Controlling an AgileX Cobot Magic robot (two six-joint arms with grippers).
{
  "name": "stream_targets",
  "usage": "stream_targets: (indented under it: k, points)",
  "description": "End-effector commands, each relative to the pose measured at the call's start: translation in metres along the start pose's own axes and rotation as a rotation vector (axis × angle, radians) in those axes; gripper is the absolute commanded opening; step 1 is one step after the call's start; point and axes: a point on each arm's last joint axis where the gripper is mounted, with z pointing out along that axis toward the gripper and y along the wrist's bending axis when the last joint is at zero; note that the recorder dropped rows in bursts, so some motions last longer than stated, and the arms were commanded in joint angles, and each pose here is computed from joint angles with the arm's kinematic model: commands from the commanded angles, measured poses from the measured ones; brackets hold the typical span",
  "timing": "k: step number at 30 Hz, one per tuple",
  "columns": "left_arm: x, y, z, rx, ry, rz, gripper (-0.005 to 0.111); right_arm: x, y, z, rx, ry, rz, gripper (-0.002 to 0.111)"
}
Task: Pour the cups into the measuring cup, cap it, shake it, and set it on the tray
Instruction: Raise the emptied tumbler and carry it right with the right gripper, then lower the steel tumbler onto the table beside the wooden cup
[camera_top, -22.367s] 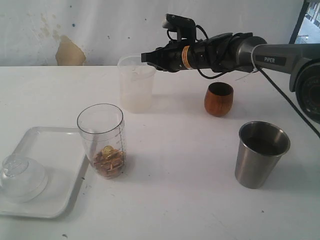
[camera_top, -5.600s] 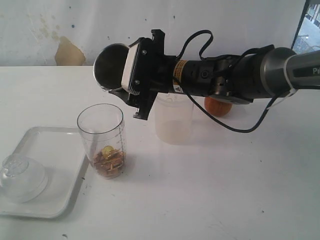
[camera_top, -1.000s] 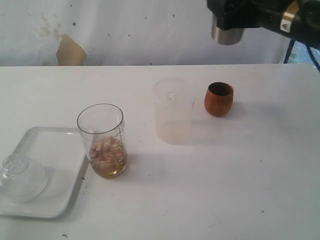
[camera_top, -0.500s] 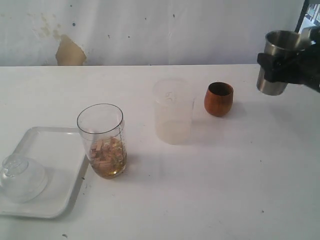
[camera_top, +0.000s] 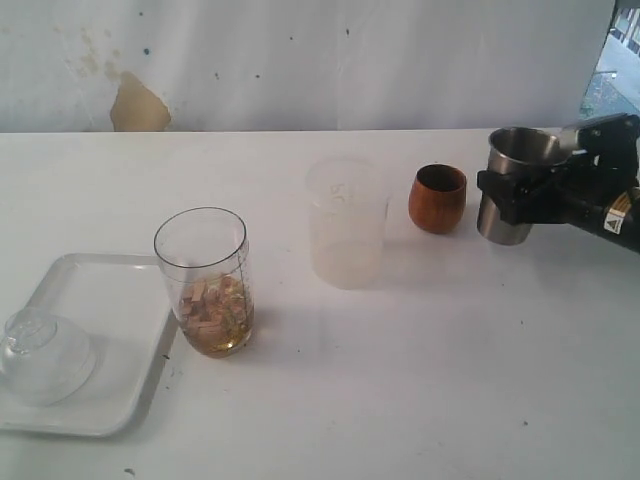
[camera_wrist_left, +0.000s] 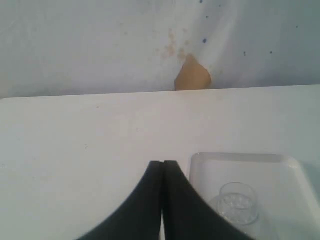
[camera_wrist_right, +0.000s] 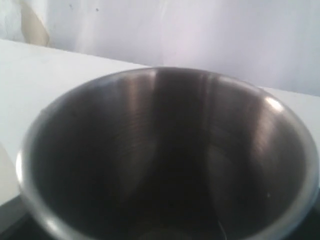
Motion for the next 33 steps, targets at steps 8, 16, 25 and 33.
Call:
stream_targets:
  k: [8, 16, 25, 33]
  points:
    - [0.000, 0.000, 0.000, 0.006, -0.007, -0.006, 0.000, 0.013, 0.017, -0.006, -0.064, 0.007, -0.082, 0.000]
    - [0.000, 0.000, 0.000, 0.006, -0.007, -0.006, 0.000, 0.012, 0.042, -0.002, -0.211, -0.033, -0.105, 0.000]
    - [0.000, 0.000, 0.000, 0.006, -0.007, -0.006, 0.000, 0.031, 0.066, 0.013, -0.289, 0.009, -0.118, 0.000]
    - [0.000, 0.000, 0.000, 0.006, -0.007, -0.006, 0.000, 0.030, 0.067, 0.014, -0.294, -0.009, -0.115, 0.000]
